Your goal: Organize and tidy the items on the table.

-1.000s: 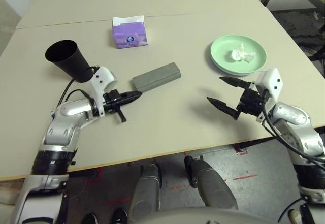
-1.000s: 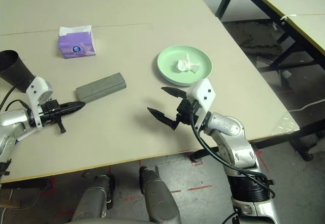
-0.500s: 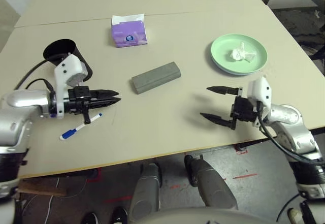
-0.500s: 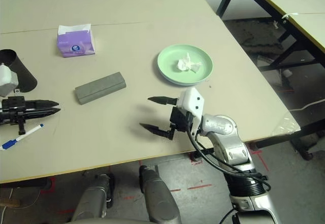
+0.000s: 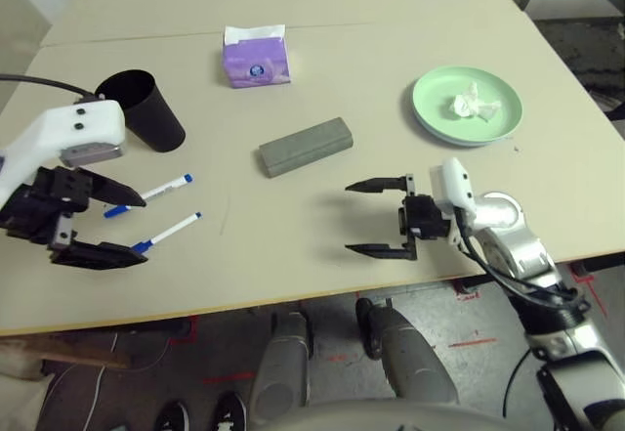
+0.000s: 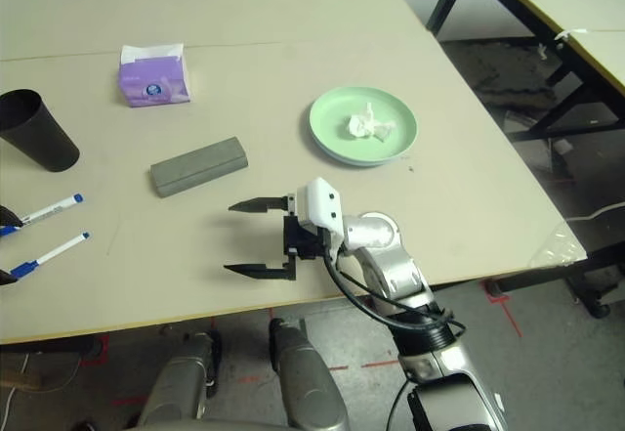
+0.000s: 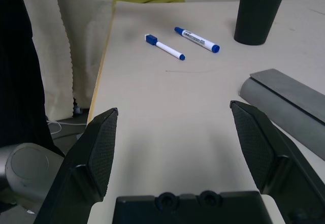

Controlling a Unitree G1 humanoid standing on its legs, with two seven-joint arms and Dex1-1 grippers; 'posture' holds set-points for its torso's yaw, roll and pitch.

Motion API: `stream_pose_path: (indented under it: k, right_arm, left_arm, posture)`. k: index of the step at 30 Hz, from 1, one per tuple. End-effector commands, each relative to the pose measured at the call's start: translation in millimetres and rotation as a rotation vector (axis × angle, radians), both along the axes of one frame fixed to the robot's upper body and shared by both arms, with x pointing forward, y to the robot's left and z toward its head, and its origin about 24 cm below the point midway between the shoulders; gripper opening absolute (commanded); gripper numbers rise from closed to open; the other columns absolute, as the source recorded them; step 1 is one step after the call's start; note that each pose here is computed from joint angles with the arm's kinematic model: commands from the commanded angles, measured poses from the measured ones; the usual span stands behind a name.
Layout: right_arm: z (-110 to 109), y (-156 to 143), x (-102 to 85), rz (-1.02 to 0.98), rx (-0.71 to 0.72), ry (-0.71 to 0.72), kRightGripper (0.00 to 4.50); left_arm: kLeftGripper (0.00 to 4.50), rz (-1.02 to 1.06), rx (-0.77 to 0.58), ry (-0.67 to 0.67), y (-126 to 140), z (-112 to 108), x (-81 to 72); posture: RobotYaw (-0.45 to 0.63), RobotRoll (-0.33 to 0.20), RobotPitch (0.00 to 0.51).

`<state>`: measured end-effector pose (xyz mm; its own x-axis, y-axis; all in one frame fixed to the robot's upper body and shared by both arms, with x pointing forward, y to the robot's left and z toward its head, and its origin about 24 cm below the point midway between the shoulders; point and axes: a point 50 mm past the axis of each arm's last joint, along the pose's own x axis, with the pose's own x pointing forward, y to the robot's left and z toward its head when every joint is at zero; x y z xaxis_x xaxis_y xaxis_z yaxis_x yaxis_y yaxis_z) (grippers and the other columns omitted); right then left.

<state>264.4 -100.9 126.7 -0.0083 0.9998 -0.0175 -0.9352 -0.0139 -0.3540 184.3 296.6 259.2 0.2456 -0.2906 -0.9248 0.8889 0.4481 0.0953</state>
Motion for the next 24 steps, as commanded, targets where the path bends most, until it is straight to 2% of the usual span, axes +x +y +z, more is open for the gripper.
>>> stream_pose_path:
  k: [1,6,15,24]
  right_arm:
    - [-4,5,-1.9,0.026,-0.01,0.009,4.5]
    - [-1,10,-5.1,0.039,0.002,0.014,4.5]
    - [4,10,-8.3,0.04,-0.004,0.021,4.5]
    - [9,11,-9.9,0.043,-0.004,0.019,4.5]
  left_arm:
    - [4.47,0.028,0.072,-0.059,6,-7,-4.9]
    - [4.47,0.05,0.109,-0.1,11,-29,-7.7]
    - [4.47,0.048,0.133,-0.12,20,-42,-6.9]
    - [4.47,0.06,0.086,-0.177,20,-53,8.0]
  posture:
    - [0.02,0.0,0.252]
    - [0.02,0.0,0.251]
    - [0.02,0.0,0.256]
    - [0.0,0.0,0.258]
